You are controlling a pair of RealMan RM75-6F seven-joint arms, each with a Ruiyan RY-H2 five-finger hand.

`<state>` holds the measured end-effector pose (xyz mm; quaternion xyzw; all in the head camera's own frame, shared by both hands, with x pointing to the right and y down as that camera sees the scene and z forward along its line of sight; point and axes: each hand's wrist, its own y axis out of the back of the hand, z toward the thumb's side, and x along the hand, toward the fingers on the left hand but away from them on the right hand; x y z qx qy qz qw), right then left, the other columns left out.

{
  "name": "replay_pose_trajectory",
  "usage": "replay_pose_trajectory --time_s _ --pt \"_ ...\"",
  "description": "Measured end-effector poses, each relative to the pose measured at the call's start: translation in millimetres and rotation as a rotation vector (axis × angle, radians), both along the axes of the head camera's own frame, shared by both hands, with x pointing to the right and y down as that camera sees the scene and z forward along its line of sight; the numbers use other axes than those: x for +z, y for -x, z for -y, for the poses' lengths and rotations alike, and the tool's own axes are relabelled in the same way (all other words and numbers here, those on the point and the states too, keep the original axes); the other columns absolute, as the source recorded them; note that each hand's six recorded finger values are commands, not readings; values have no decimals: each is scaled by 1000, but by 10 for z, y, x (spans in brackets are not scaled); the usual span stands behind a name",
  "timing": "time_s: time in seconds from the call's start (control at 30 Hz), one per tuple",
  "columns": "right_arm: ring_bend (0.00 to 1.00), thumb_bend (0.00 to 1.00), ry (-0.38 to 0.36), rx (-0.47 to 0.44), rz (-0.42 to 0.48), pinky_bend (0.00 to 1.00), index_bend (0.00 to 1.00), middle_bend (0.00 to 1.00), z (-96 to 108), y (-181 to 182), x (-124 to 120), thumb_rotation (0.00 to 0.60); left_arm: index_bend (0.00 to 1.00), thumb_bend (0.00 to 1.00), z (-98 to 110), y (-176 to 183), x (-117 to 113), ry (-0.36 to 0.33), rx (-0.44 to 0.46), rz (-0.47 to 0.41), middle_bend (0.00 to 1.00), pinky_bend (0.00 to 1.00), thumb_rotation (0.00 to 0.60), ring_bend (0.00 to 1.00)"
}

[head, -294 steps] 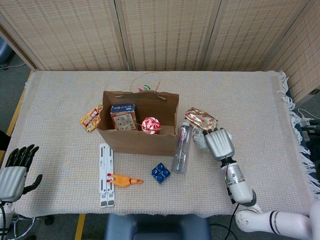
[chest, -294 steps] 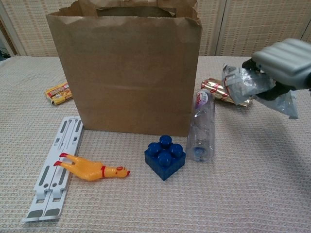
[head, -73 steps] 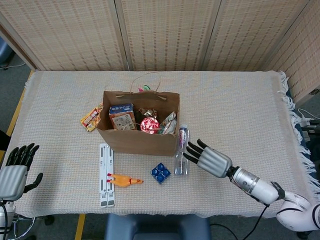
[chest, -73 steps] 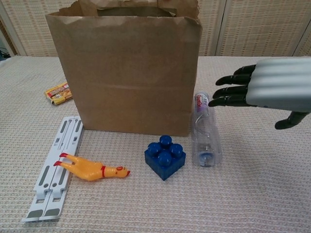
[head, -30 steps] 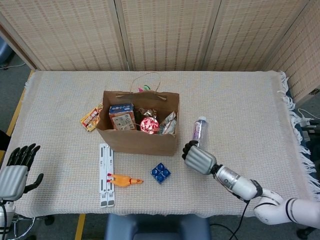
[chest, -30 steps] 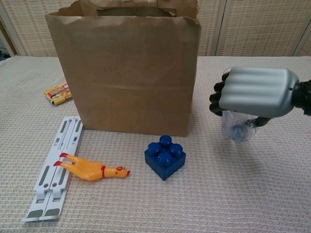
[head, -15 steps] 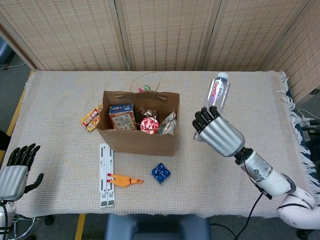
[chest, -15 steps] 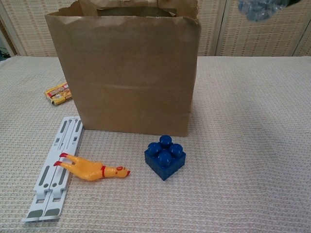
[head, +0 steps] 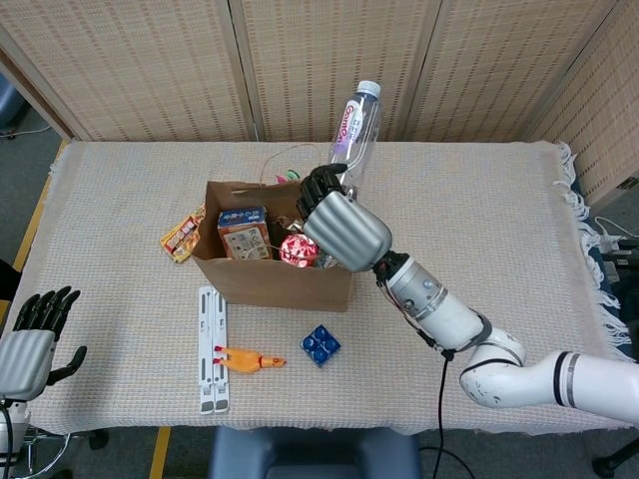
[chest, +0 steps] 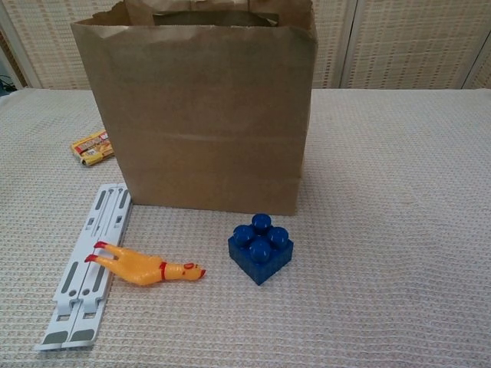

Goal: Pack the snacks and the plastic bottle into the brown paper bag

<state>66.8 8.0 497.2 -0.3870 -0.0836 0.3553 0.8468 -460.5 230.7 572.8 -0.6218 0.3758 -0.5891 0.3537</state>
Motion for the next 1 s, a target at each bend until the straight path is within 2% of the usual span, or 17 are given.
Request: replay_pose_trajectory --time_s 0.17,0.33,0.4,0.43,0.47,0.53,0.57,0.63,0.7,0.83,1.0 --pt "584 293 -110 -103 -158 615 643 572 -66 455 184 600 39 355 3 8 -1 5 1 -8 0 0 600 0" --pt "538 292 -130 -206 -326 528 588 572 -215 676 481 600 41 355 4 11 -3 9 0 -15 0 0 600 0" --pt "447 260 -111 -212 -375 442 480 541 -246 650 595 600 41 354 4 12 -3 10 0 -16 0 0 600 0" --pt "367 224 -103 -210 -392 380 376 485 -256 631 634 600 41 354 5 11 -3 10 0 -16 0 0 600 0" --pt "255 174 -96 -204 -413 293 229 386 -268 604 674 600 41 353 5 11 -3 10 0 -16 0 0 600 0" --pt "100 114 -93 -190 -435 166 60 234 -279 568 704 600 41 354 5 10 -3 10 1 -14 0 0 600 0" --pt "32 81 -94 -180 -447 84 7 145 -288 548 710 600 41 354 5 10 -3 10 1 -14 0 0 600 0" --pt "0 49 -98 -166 -458 11 0 45 -306 528 704 600 42 354 4 8 -3 10 1 -12 0 0 600 0" --pt "0 32 -107 -159 -460 0 0 3 -340 525 679 600 41 354 3 7 -3 9 2 -10 0 0 600 0" --pt "0 28 -119 -163 -442 0 0 0 -402 546 623 600 41 354 2 6 -3 8 2 -5 0 0 600 0" --pt "0 28 -142 -161 -378 0 0 0 -428 571 490 600 41 355 2 6 -4 6 2 -3 0 0 600 0"
